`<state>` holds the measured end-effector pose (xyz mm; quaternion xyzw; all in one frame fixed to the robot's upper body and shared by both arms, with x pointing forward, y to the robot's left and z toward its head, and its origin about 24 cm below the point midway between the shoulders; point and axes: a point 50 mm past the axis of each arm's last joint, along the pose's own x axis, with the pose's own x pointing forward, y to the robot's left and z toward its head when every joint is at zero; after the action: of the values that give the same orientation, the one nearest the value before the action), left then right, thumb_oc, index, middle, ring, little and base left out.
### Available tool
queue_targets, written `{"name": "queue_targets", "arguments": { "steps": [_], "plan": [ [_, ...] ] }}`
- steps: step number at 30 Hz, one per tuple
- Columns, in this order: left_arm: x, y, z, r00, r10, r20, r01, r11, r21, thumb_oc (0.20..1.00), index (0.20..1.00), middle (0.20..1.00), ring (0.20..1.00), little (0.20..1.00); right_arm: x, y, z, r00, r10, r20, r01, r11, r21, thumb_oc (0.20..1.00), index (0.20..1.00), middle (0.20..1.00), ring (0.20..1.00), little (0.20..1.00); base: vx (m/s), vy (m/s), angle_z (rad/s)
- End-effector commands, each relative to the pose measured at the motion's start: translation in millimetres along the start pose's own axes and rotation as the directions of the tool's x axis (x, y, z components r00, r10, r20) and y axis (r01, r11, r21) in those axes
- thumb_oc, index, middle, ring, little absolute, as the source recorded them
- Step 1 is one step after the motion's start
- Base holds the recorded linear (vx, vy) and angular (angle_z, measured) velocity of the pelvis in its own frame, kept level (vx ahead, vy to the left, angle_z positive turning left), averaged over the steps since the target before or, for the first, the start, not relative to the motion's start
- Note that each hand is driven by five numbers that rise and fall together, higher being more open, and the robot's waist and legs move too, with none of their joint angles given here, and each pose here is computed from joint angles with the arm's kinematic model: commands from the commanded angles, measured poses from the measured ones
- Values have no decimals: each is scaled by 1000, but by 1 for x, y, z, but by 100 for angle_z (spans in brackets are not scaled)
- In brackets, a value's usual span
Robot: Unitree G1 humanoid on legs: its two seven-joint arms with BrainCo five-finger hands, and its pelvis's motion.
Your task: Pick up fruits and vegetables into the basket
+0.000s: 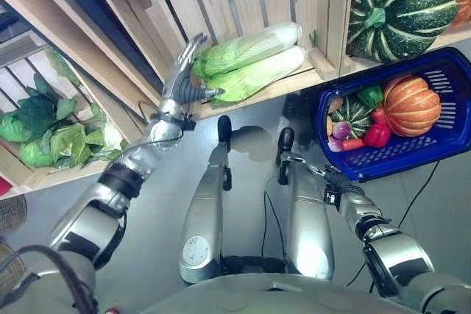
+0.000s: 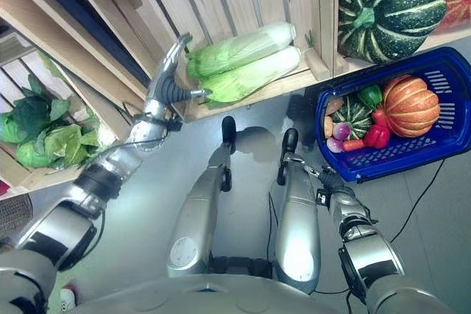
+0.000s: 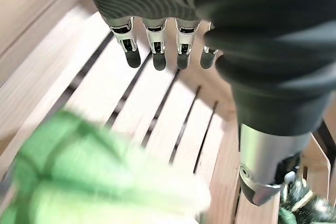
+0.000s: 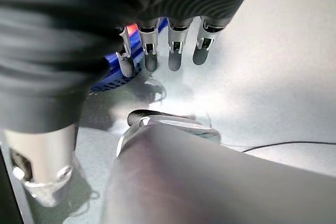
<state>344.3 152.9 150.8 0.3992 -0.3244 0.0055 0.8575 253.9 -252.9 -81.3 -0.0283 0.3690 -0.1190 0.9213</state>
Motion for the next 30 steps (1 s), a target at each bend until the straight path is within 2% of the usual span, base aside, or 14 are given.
{"name": "queue_targets", "arguments": {
  "steps": [1, 9, 16, 25, 30],
  "plan": [
    [12, 16, 1, 995, 78, 63, -84, 991, 106, 1000, 1000, 1000, 1000, 1000, -4, -5, -19, 999, -16, -50, 15, 1000, -17, 1000, 1000, 1000, 1000, 1000, 7, 22, -6],
    [30, 22, -6, 995, 75, 60, -87, 969, 231, 1000, 1000, 1000, 1000, 1000, -2, -1, -11, 999, -1, -37, -1, 999, -46, 1000, 1000, 1000, 1000, 1000, 0, 12, -4],
    [49, 23, -7, 999, -13, 49, -4, 947, 322, 1000, 1000, 1000, 1000, 1000, 0, 4, 1, 1000, 13, -18, -14, 997, -78, 1000, 1000, 1000, 1000, 1000, 0, 28, -9],
    [61, 17, -19, 991, -104, -79, 126, 923, 365, 1000, 1000, 1000, 1000, 1000, 2, 8, 13, 1000, 25, -4, -25, 994, -107, 1000, 1000, 1000, 1000, 1000, -4, 13, -3],
    [59, 15, -35, 964, -145, -221, 218, 909, 356, 1000, 1000, 1000, 1000, 1000, 3, 13, 18, 999, 39, 5, -38, 992, -120, 1000, 1000, 1000, 1000, 1000, 2, 4, -4]
  ]
}}
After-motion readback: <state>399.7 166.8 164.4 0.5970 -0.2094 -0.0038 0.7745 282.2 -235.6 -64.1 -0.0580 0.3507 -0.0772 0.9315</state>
